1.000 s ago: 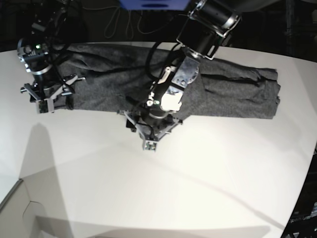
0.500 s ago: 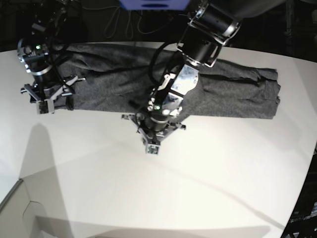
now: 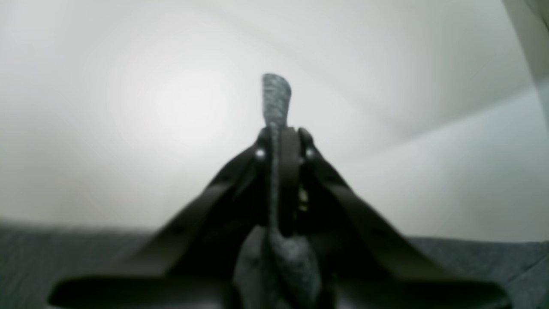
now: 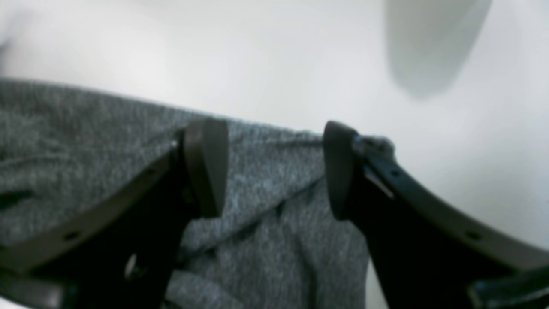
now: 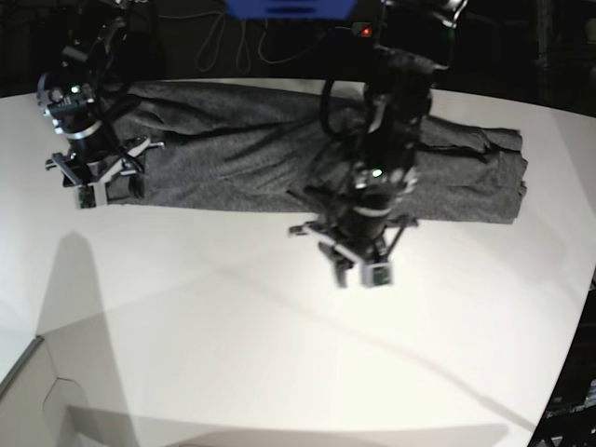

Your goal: Layout the t-shirt on the table in an organized manner, then fold the t-shirt properly

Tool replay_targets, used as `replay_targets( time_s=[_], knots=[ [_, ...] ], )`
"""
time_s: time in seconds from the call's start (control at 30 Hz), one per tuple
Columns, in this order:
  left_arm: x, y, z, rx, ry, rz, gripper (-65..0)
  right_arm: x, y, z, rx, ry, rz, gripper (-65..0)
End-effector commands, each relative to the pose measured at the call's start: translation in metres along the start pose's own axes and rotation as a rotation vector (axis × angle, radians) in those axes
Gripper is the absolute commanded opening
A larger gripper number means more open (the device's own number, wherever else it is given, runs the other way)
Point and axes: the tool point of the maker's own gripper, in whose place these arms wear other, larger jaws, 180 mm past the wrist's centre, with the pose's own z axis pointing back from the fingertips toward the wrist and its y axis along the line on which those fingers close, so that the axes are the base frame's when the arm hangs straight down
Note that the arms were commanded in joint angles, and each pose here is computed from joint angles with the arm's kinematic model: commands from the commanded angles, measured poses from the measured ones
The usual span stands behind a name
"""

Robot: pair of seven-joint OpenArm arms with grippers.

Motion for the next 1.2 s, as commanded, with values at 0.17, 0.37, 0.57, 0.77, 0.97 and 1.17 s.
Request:
replay_targets(
  time_s=[0.17, 0.37, 0.57, 0.77, 0.97, 1.17],
  knots=[
    [0.031, 0.067, 0.035, 0.040, -0.098, 0.211, -65.0, 0.017, -0.001, -0.002, 0.004, -0.060, -0.002, -29.4],
    [0.045, 0.145, 0.063, 0.149, -0.154, 0.327, -65.0, 0.023, 0.002, -0.005, 0.015, -0.072, 0.001, -29.4],
    [0.046, 0.190, 0.081, 0.223, -0.181, 0.399, -64.9, 0.025, 0.011, -0.008, 0.040, -0.075, 0.010, -29.4],
    [0.044, 0.205, 0.089, 0.261, -0.190, 0.413, -64.9, 0.027, 0.016, -0.009, 0.052, -0.080, 0.014, -29.4],
    [0.036, 0.226, 0.102, 0.322, -0.201, 0.440, -64.9, 0.027, 0.016, -0.009, 0.052, -0.080, 0.014, -29.4],
    [0.027, 0.231, 0.104, 0.279, -0.215, 0.432, -64.9, 0.027, 0.016, -0.009, 0.052, -0.082, 0.014, -29.4]
  ],
)
